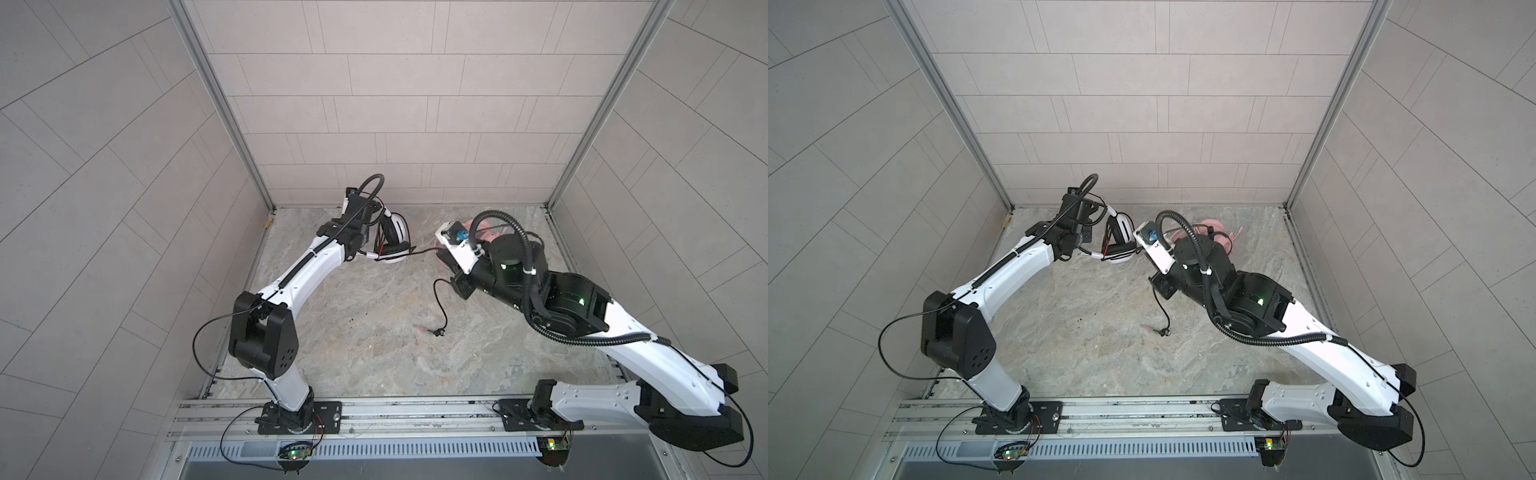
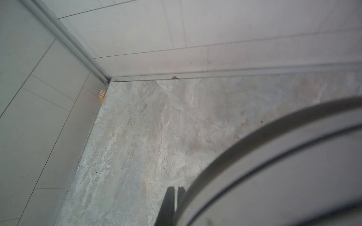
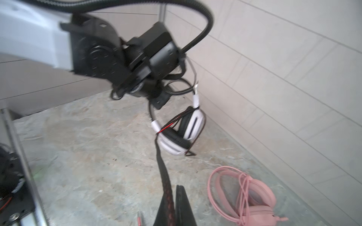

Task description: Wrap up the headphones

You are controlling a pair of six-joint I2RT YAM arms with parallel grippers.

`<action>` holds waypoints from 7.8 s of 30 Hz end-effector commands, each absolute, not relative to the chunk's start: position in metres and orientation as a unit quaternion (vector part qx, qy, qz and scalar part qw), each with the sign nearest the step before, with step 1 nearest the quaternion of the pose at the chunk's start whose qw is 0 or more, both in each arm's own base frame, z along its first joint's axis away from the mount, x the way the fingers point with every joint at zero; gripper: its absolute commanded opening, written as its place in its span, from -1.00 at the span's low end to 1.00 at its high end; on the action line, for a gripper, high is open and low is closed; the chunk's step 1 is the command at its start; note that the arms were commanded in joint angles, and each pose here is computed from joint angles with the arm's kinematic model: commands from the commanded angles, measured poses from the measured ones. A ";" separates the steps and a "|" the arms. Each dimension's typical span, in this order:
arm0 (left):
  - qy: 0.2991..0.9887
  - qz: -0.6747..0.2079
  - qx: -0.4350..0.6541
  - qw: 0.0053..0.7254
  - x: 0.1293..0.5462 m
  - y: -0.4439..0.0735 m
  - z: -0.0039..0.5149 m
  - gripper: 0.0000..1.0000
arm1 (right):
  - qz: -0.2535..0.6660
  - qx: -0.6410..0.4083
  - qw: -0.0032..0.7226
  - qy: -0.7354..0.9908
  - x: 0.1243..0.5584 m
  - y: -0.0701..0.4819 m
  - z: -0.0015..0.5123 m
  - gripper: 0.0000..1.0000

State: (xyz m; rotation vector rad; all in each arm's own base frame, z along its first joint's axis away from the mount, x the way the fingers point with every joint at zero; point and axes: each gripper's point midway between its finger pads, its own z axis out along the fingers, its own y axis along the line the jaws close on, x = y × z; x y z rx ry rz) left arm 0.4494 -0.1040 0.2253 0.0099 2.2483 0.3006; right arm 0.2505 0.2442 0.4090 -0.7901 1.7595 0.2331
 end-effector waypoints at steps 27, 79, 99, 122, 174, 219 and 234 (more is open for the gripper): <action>0.789 -0.390 0.262 0.396 0.294 -0.246 0.357 -1.00 | 0.154 -0.128 0.506 0.839 0.405 0.164 0.315 -0.91; 0.750 -0.255 -0.114 0.599 0.404 -0.120 0.479 -1.00 | 0.363 -0.205 0.348 0.840 0.348 0.331 0.143 -0.80; 0.771 -0.070 -0.262 0.576 0.479 -0.030 0.363 -1.00 | 0.185 -0.349 0.385 0.834 0.221 0.295 0.221 -0.87; 0.879 -0.033 0.043 0.474 0.404 -0.150 0.272 -1.00 | 0.033 -0.317 0.575 0.753 0.289 0.242 0.404 -0.84; 0.751 -0.433 0.091 0.490 0.332 -0.204 0.414 -1.00 | 0.429 -0.175 0.416 0.782 0.347 0.292 0.286 -0.85; 0.775 -0.417 0.046 0.472 0.358 -0.196 0.379 -1.00 | 0.554 -0.201 0.366 0.720 0.334 0.328 0.257 -0.11; 0.771 -0.418 0.014 0.481 0.363 -0.183 0.381 -1.00 | 0.590 -0.215 0.348 0.696 0.306 0.340 0.259 -0.04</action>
